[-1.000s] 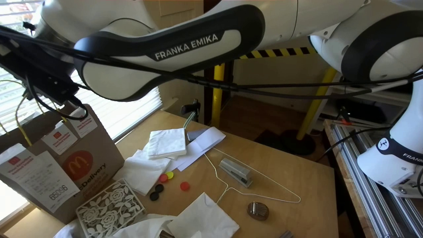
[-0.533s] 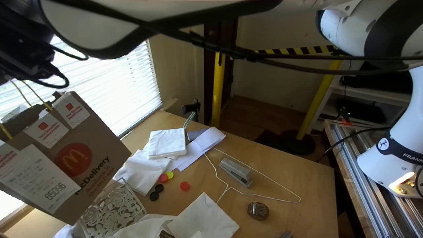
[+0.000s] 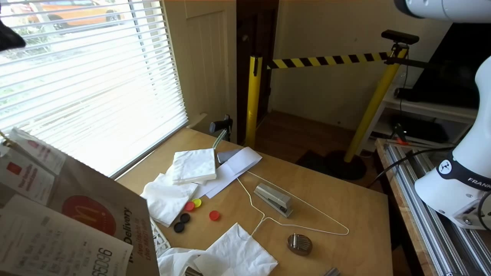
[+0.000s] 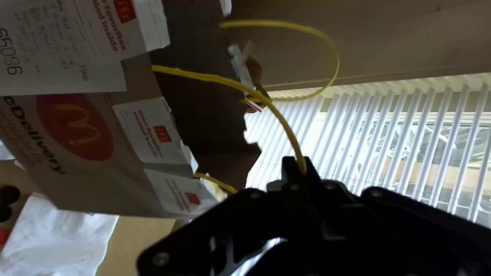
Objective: Move the brown bag
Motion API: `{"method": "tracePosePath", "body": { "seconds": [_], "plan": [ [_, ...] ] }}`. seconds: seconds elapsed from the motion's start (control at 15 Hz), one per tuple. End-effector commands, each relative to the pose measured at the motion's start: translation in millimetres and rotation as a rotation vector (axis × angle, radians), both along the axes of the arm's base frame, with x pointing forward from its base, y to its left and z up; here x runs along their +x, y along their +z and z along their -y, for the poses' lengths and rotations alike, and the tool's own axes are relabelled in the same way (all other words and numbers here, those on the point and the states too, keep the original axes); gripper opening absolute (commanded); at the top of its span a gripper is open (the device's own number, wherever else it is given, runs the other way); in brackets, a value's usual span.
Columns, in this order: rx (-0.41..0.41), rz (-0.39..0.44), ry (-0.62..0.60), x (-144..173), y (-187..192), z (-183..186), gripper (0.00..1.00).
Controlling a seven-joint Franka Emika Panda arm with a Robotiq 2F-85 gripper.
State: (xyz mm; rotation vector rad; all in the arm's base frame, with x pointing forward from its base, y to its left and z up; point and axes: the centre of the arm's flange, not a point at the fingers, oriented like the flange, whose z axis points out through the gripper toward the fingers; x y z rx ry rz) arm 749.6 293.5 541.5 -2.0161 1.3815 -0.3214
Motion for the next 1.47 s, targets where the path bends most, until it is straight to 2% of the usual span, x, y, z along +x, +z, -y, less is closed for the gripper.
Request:
{"method": "tracePosePath", "body": {
  "seconds": [0.0,0.13,0.27,0.53,0.73,0.93,1.13,1.4],
  "plan": [
    [-0.040,-0.065,-0.099,-73,6,33,0.01],
    [-0.052,-0.087,-0.120,-82,9,42,0.01],
    [-0.063,-0.066,-0.109,-93,12,47,0.01],
    [-0.089,-0.103,-0.125,-122,30,54,0.01],
    [-0.105,-0.167,-0.145,-151,41,59,0.01],
    [-0.131,-0.281,-0.193,-189,45,60,0.01],
    [-0.179,-0.464,-0.226,-239,40,62,0.01],
    [-0.334,-0.661,-0.320,-319,29,80,0.01]
  ]
}}
